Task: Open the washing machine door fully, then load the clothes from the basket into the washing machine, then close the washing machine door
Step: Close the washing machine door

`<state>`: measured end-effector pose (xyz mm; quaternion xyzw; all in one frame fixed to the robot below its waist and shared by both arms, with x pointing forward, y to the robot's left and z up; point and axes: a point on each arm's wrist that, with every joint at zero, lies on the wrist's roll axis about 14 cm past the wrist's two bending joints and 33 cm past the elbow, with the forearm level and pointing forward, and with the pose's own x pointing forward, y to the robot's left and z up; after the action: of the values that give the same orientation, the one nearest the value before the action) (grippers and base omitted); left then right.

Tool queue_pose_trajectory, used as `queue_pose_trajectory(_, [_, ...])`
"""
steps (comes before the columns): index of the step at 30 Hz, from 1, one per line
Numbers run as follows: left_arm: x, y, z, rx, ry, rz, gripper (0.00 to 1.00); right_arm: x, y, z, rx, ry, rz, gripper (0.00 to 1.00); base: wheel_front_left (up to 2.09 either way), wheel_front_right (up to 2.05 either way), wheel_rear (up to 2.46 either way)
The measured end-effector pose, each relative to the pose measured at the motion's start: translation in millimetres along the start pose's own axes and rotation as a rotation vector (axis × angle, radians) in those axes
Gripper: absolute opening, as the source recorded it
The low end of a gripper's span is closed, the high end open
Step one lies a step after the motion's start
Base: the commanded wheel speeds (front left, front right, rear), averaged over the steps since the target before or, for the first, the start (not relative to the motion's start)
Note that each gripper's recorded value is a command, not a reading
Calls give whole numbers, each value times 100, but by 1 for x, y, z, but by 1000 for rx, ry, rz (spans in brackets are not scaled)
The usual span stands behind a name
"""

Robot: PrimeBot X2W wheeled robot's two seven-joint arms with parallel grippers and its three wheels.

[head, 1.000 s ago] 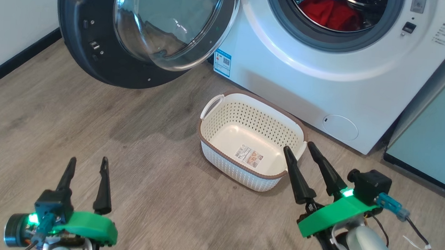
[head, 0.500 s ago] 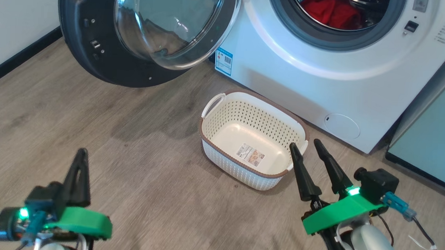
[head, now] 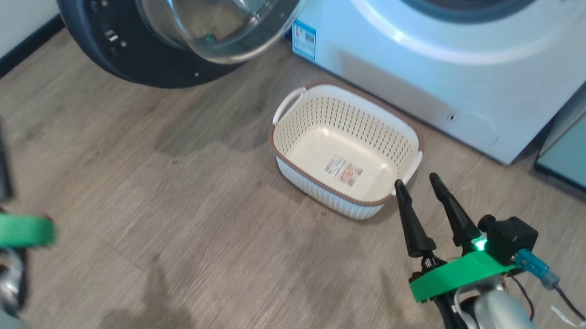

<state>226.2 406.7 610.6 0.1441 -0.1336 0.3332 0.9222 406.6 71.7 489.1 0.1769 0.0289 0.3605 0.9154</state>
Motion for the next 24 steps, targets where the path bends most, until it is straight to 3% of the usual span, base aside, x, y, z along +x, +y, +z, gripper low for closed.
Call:
queue_pose_trajectory(12, [116,45,20,29,-79,103,0,15,-57,-26,-40,51,-33,100,0,0,0])
queue_pose_trajectory(16, [153,53,6,-20,-47,169,0,18,-78,-36,-43,65,-56,100,0,0,0])
queue_pose_trajectory(22, [183,65,-34,-172,41,302,0,10,-107,-43,-52,79,-114,100,0,0,0])
queue_pose_trajectory(24, [187,69,-55,-344,75,397,0,5,-115,-45,-54,85,-136,100,0,0,0])
